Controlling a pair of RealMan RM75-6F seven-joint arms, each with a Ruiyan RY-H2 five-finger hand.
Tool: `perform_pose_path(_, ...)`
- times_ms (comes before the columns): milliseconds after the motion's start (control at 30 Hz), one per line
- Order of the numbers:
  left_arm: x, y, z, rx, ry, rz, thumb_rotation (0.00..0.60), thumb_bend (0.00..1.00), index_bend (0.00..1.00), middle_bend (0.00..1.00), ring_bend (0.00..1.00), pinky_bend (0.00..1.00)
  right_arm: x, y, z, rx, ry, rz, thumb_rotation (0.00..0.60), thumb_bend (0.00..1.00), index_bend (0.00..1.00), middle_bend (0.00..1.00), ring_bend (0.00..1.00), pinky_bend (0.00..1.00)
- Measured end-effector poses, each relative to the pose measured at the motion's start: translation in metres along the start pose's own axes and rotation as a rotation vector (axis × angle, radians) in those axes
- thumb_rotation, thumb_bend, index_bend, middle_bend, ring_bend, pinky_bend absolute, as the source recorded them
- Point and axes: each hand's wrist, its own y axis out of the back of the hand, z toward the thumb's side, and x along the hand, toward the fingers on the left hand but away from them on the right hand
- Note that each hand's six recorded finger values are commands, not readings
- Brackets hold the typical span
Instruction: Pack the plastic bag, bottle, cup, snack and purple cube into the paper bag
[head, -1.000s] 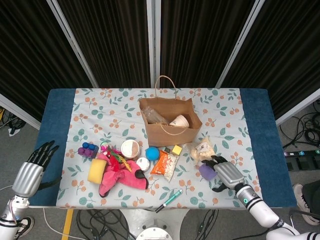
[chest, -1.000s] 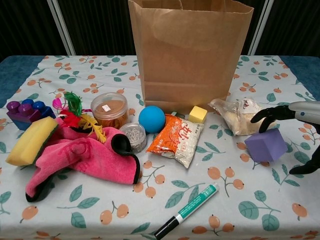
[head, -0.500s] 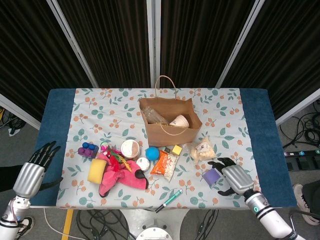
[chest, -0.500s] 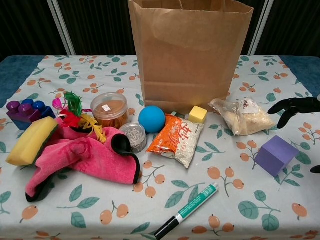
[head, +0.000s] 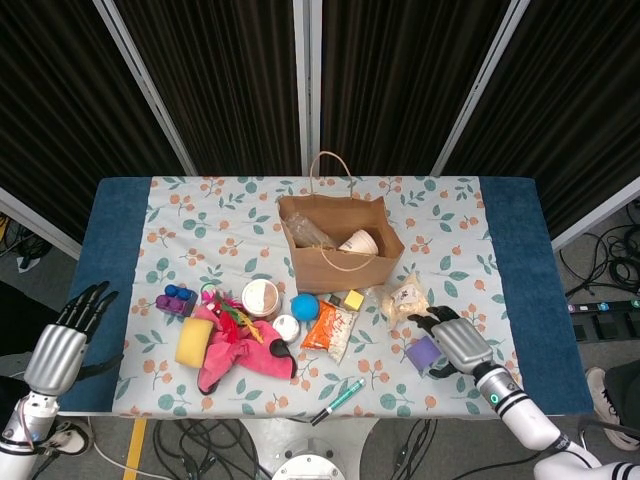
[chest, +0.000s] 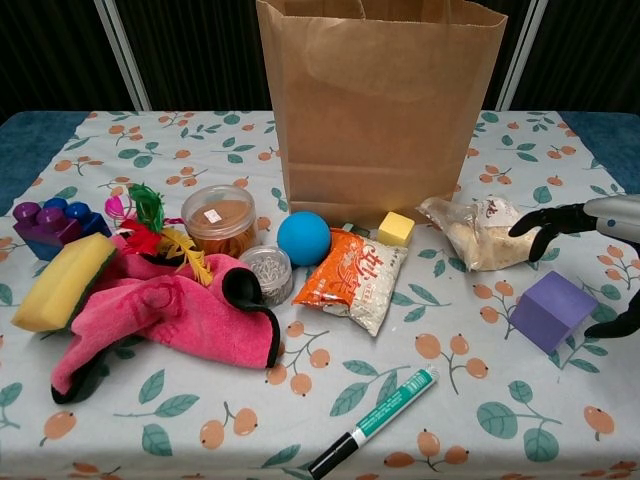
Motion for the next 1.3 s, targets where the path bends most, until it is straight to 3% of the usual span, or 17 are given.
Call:
perform_pose_path(233,-0.001,0.0,-0.001,-0.004,0.004,-0.004,0.6,0.0,0.09,0.08,0.06,0.18,-0.004,-0.008,0.003,0.021,0.005,0.025,0.6,0.05,0.17,0.28,0.11,0.11)
perform_pose_path(600,0.0,-0.002,-0.002,-0.01,0.009,-0.006,0.6,0.0,0.09,0.08,0.06,0.18,-0.004,-0.01,0.004,0.035,0.005,0.022,0.6,0.17,0.3,0.36,0.19,0.2)
perform_pose_path(900,0.0,-0.002,-0.003,-0.008,0.01,-0.004,0.6,0.0,0.09,0.08,0.06,0.18,-0.001,-0.003,0.004,0.035,0.009,-0.02,0.6,0.2,0.39,0.43,0.27,0.27)
perform_pose_path(1100,0.0,-0.002,-0.001,-0.009,0.006,-0.001,0.6,0.0,0.09,0.08,0.06,0.18,0.011,0.019,0.011,0.006,0.031,-0.085,0.6,0.2,0.39,0.43,0.27,0.27)
perform_pose_path(1300,-0.001,-0.001,0.002,-0.01,-0.003,-0.001,0.6,0.0,0.09,0.08,0.06,0.18,0.033,0.085,0.033,-0.024,0.096,-0.266,0.6,0.2,0.4,0.44,0.27,0.27)
